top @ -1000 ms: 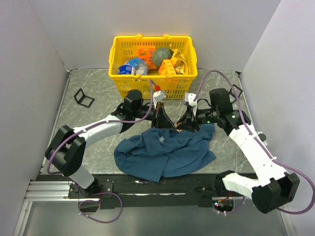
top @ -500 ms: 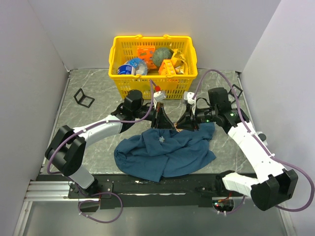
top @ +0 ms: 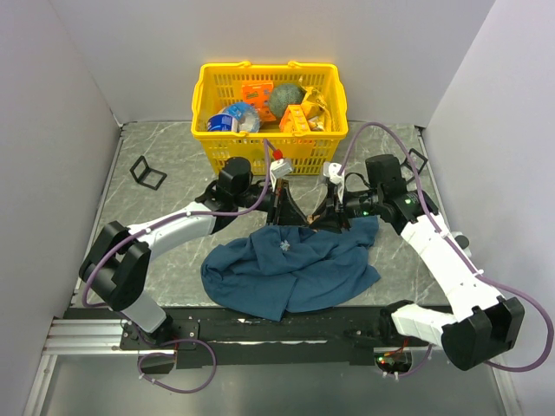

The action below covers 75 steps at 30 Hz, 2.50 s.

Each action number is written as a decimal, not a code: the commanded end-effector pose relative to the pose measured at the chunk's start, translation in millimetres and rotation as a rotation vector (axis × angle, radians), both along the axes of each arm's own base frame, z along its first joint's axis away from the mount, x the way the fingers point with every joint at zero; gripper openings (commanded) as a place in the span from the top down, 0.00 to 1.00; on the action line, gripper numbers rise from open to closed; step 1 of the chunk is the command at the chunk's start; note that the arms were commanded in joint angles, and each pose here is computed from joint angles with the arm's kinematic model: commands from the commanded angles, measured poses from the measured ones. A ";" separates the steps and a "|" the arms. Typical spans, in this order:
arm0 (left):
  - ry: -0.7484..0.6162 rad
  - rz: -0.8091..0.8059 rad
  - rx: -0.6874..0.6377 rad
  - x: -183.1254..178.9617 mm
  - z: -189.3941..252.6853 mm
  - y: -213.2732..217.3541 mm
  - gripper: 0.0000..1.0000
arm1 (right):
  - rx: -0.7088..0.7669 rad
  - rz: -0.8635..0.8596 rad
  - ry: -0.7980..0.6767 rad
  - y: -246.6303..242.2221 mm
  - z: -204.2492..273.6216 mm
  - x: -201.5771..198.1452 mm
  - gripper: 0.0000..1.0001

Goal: Remove the brooch from the garment
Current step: Close the brooch, then place the brooch in the brooch box.

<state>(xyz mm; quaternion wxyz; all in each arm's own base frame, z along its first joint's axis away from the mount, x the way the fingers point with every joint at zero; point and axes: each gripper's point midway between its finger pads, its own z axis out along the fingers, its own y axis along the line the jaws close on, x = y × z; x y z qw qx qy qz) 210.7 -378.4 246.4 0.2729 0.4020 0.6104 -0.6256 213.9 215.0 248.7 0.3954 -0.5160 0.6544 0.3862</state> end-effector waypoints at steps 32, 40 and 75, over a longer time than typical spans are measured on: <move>-0.125 -0.033 -0.091 -8.0 42.6 2.2 0.99 | 0.117 0.078 -0.002 1.6 37.0 -11.7 0.53; -0.126 -0.033 -0.093 -8.2 43.7 2.3 0.99 | 0.089 0.031 -0.006 -1.0 29.9 -0.5 0.62; -0.160 -0.014 -0.069 -4.0 44.7 2.1 0.99 | 0.058 -0.065 0.045 -1.6 20.0 22.4 0.81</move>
